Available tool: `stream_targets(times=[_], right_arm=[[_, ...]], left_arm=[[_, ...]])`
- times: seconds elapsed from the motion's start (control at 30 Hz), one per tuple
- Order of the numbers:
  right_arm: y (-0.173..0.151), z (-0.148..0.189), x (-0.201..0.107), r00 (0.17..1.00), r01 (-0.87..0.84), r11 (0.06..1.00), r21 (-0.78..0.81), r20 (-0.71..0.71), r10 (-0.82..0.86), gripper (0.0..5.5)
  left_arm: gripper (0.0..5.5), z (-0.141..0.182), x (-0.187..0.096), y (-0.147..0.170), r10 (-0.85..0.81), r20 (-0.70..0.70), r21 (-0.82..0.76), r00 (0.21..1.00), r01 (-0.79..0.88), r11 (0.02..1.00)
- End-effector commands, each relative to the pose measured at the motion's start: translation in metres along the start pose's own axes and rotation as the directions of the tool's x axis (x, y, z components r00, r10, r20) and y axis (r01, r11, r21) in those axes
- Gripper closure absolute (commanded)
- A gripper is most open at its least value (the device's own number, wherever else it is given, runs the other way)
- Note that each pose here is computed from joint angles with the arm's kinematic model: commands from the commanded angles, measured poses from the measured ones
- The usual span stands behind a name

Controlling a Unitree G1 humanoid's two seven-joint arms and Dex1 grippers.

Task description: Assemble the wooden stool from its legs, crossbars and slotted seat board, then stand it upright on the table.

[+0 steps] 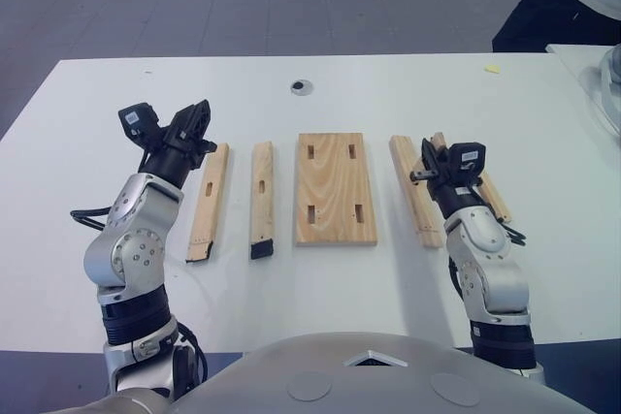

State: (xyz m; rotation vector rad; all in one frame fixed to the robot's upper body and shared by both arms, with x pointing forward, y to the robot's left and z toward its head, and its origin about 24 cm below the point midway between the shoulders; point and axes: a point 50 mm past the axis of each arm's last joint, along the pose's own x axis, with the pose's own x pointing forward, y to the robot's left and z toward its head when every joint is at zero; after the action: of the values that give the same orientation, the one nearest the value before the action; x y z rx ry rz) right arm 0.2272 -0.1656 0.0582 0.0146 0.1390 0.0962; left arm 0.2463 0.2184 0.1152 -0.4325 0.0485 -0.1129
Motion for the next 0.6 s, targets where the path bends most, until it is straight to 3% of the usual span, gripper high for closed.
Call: stream_targets(times=[0.03, 0.3, 0.47, 0.6], right_arm=[[-0.002, -0.040, -0.009, 0.970, 0.012, 1.000, -0.006, -0.242, -0.013, 4.56], [-0.001, -0.034, -0.007, 0.968, -0.024, 0.999, 0.032, -0.249, 0.031, 3.09], [0.002, -0.030, -0.008, 0.941, -0.052, 0.999, 0.009, -0.335, 0.052, 2.15], [0.000, -0.028, -0.010, 0.926, -0.029, 1.000, -0.001, -0.377, 0.026, 2.15]], left_arm=[[4.00, -0.004, -0.001, 0.002, 0.020, 0.000, 0.001, 1.000, -0.020, 1.000], [4.00, -0.006, -0.002, 0.000, 0.024, 0.006, -0.006, 1.000, -0.024, 1.000], [4.00, -0.008, -0.004, -0.001, 0.034, 0.013, -0.012, 0.999, -0.034, 0.999], [4.00, -0.009, -0.006, -0.002, 0.038, 0.014, -0.018, 0.999, -0.038, 0.999]])
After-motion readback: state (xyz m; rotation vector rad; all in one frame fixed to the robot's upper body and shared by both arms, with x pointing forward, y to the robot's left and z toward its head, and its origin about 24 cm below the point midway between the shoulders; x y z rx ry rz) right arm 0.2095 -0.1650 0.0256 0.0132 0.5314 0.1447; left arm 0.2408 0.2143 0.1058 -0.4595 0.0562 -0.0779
